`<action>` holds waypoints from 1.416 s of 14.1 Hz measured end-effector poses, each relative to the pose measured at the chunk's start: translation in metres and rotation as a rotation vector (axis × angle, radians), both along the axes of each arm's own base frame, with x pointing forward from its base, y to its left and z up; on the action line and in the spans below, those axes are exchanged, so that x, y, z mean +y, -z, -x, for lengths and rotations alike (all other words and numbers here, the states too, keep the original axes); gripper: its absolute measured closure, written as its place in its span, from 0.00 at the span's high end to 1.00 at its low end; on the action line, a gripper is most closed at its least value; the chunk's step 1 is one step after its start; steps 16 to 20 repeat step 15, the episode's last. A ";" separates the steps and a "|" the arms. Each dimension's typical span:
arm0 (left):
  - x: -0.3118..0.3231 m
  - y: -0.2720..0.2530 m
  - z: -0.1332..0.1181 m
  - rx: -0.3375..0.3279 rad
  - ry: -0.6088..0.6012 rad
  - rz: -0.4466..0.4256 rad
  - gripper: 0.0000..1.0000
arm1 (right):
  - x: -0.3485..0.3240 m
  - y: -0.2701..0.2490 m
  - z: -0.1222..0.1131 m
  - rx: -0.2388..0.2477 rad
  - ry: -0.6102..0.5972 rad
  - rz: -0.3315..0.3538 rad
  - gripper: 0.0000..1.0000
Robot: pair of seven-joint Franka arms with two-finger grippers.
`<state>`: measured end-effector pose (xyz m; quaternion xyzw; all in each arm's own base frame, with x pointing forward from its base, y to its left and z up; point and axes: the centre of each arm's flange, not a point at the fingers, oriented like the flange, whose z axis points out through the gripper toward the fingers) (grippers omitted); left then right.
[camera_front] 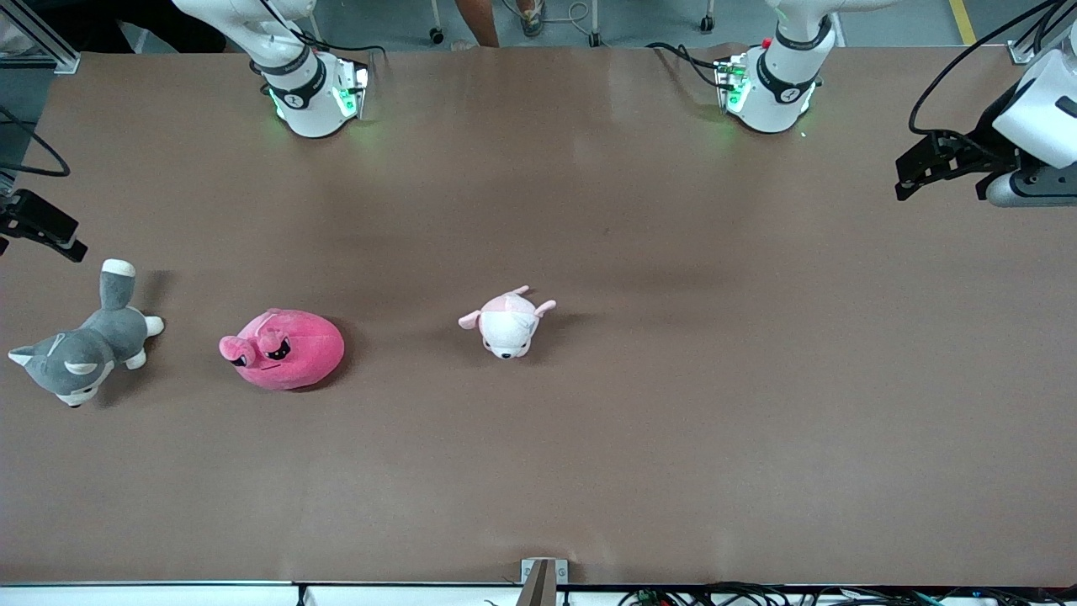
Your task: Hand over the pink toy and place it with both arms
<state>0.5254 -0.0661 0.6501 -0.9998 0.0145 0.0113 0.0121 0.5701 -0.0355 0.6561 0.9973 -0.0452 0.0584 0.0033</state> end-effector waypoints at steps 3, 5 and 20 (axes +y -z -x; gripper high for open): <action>-0.001 0.000 0.000 0.002 0.002 0.000 1.00 | 0.000 0.004 0.007 0.011 -0.010 0.000 1.00; -0.001 0.000 0.001 0.009 0.003 -0.001 1.00 | -0.001 0.005 0.009 0.010 -0.033 0.003 1.00; -0.001 -0.003 0.003 0.013 0.005 -0.002 1.00 | 0.000 0.022 0.031 0.019 -0.042 0.001 1.00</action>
